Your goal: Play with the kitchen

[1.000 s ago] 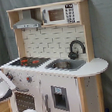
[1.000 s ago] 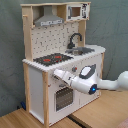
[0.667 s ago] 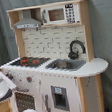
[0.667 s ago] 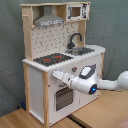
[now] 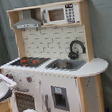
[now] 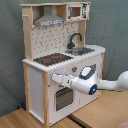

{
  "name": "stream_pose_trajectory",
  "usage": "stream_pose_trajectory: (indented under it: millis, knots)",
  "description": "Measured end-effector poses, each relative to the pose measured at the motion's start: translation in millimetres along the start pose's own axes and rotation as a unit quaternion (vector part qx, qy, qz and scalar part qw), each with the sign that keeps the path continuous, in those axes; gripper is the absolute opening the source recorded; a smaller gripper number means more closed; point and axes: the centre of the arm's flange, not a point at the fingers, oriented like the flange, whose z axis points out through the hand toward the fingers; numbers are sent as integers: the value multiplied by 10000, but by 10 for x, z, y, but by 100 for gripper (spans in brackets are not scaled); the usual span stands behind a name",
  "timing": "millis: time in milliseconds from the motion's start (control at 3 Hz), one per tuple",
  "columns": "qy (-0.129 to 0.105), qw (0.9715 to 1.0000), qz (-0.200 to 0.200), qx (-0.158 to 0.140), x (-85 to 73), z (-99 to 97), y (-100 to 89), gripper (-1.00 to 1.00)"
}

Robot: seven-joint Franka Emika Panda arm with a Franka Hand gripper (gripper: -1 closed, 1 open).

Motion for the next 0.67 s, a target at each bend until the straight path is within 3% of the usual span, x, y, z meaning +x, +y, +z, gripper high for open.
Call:
stream_pose_trajectory:
  millis: [333, 667]
  knots:
    - [-19, 9985, -552, -3, 1, -2, -4, -100]
    - [-46, 9939, -1104, -5, 2, -3, -8, -100]
